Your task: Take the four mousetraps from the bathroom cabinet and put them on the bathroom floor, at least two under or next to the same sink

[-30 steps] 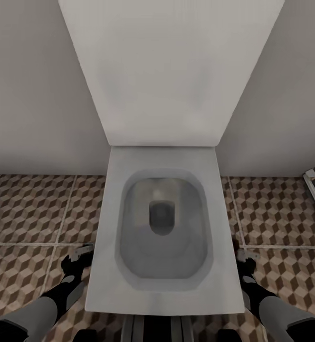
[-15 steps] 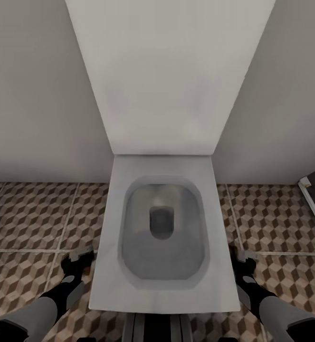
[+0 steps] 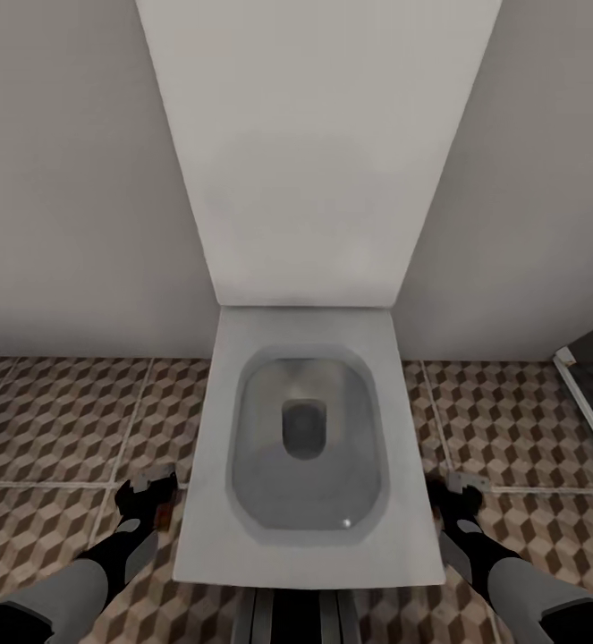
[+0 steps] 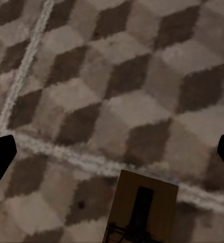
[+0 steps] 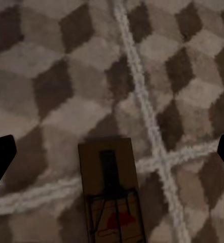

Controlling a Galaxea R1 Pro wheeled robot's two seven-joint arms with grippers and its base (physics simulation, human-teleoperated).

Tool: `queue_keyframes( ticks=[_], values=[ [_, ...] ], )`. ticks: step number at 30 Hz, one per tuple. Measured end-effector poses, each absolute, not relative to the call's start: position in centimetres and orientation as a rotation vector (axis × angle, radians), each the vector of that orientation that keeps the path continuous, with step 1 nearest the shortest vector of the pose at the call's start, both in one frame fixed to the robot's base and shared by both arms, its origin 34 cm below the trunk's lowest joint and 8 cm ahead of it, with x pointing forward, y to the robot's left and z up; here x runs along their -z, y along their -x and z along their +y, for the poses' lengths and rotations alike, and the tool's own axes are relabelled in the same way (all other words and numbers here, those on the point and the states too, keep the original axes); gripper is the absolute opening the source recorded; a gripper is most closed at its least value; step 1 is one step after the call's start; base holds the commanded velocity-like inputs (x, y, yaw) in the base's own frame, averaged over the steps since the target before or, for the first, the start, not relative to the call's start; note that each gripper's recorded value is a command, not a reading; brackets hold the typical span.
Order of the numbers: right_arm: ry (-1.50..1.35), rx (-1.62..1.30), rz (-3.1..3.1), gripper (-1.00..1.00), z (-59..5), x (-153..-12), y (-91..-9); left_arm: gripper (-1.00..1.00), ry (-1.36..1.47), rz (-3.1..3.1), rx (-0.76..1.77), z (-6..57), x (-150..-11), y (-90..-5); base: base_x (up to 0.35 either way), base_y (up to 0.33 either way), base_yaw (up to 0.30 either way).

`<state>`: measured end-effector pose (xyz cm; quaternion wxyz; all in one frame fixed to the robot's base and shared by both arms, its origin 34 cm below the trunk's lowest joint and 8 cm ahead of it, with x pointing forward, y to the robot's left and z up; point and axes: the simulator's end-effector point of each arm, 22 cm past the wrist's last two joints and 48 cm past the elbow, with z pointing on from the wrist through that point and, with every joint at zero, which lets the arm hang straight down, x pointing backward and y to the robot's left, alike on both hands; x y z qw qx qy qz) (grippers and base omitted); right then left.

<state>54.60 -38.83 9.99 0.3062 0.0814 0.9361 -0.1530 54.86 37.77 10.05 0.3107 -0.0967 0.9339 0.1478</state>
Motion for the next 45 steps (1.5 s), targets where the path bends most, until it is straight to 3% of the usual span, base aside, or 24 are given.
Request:
queue_keyframes(
  ticks=[45],
  values=[
    [-0.240, 0.368, 2.298, 1.00, -38.8, -19.5, -60.9, 1.00, 0.278, 2.286, -0.353, 37.9, -19.7, -61.2, 0.000, 0.000, 0.000]
  ],
)
